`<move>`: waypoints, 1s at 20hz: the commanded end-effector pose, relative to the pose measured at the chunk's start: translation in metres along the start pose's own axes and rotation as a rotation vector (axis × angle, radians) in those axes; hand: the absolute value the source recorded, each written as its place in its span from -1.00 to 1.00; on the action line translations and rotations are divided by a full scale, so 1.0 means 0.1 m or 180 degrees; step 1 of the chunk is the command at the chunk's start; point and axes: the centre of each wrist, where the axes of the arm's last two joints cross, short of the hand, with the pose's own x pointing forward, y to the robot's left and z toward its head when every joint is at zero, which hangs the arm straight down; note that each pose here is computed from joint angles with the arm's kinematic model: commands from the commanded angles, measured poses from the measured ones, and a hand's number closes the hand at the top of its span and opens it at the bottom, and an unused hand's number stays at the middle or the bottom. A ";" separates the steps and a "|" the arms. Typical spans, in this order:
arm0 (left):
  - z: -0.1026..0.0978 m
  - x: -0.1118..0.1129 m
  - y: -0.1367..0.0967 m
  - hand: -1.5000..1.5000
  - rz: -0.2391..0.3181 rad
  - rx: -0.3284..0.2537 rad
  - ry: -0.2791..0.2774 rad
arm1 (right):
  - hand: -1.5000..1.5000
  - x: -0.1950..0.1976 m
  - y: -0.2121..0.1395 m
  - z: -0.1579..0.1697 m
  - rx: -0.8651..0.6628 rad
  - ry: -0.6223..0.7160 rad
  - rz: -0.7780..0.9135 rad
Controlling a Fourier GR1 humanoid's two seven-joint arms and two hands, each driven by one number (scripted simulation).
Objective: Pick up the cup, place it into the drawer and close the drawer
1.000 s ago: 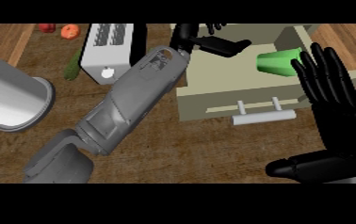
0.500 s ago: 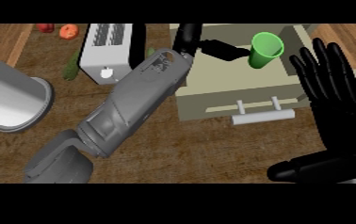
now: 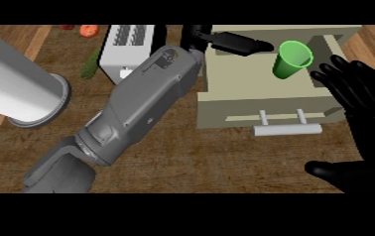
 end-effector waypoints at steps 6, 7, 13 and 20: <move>0.11 0.06 0.47 -1.00 0.0291 0.0375 -0.0087 | 1.00 0.19 -0.12 0.13 0.0463 0.0209 0.0751; 0.25 -0.05 0.57 -1.00 0.0396 0.0364 0.0009 | 1.00 0.20 -0.02 0.19 0.0514 0.0276 0.0791; 0.58 0.12 1.13 -1.00 0.0379 0.0603 0.0045 | 1.00 0.16 0.01 0.30 0.0599 0.0438 0.1105; 1.17 0.19 1.76 -1.00 0.0372 0.0726 0.0126 | 1.00 -0.12 0.07 0.16 0.0625 0.0672 0.1402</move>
